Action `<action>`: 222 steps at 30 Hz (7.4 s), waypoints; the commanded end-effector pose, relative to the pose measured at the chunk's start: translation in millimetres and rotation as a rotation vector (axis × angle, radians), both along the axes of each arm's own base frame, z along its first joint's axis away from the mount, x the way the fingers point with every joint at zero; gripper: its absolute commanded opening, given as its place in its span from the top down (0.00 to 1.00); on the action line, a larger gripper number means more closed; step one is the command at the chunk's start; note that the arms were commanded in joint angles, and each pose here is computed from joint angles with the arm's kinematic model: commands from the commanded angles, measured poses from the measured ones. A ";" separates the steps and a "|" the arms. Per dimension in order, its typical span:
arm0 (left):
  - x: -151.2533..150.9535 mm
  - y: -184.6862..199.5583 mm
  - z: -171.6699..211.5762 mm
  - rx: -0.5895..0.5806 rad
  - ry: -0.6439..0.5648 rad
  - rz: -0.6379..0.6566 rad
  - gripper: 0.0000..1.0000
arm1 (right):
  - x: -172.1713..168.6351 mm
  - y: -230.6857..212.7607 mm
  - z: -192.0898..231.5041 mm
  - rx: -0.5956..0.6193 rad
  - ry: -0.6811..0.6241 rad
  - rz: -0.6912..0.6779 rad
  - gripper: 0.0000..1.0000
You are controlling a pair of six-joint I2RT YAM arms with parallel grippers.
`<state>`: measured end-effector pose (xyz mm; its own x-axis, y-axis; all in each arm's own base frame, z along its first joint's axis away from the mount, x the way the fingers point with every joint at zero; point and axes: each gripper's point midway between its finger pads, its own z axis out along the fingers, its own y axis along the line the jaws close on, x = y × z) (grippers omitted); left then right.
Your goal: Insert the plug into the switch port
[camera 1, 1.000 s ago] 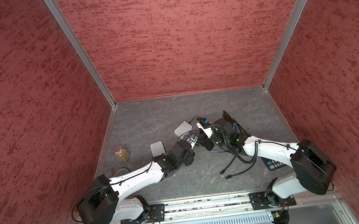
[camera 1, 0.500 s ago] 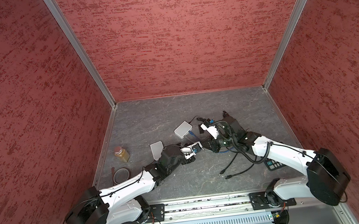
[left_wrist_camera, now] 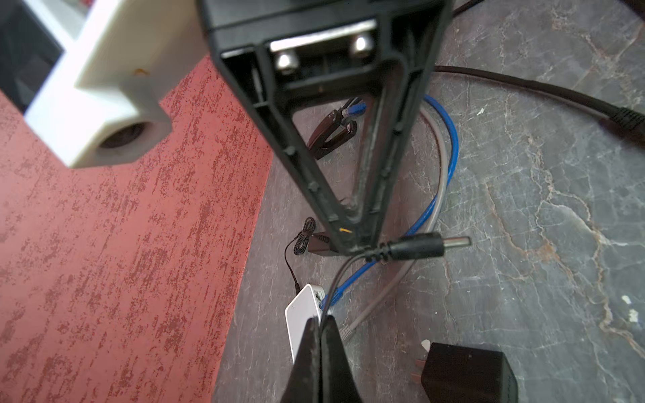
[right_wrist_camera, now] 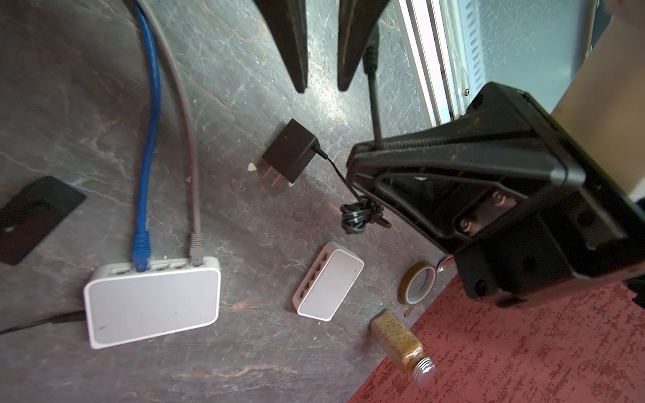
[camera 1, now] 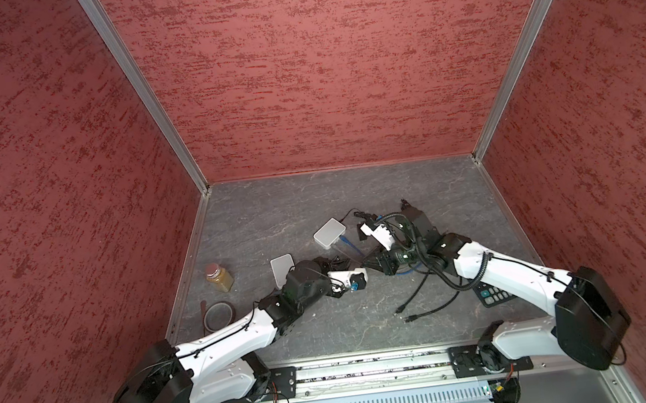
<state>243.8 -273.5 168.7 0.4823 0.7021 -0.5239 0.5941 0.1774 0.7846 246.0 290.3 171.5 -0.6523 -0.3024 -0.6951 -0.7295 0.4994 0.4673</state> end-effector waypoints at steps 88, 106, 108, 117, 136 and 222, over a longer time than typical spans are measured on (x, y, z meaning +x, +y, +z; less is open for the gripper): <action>9.5 -5.1 -10.6 0.149 -0.087 -0.034 1.00 | -11.3 18.4 -18.0 0.045 0.125 0.091 0.80; 11.4 -1.5 -14.1 0.183 -0.102 -0.024 1.00 | -10.9 19.0 -20.0 0.040 0.125 0.099 0.90; 12.0 -2.1 -13.3 0.179 -0.105 -0.022 1.00 | -11.3 19.1 -20.9 0.041 0.126 0.103 0.95; 23.3 -3.7 -4.2 0.049 -0.066 0.069 0.71 | -6.5 22.1 -18.7 0.069 0.114 0.083 1.00; 63.4 97.4 8.0 -0.618 0.629 0.880 0.42 | 63.9 -3.8 1.6 0.127 -0.112 -0.342 1.00; 63.3 56.0 -28.2 -0.628 0.691 0.704 1.00 | 89.9 -28.7 44.8 0.244 -0.135 -0.418 1.00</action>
<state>304.8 -192.5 110.5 -0.6072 0.1666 -0.7769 0.3533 0.9324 -0.0762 329.5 262.1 186.2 -0.6235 0.1118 -0.7738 -0.5255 0.6729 0.5206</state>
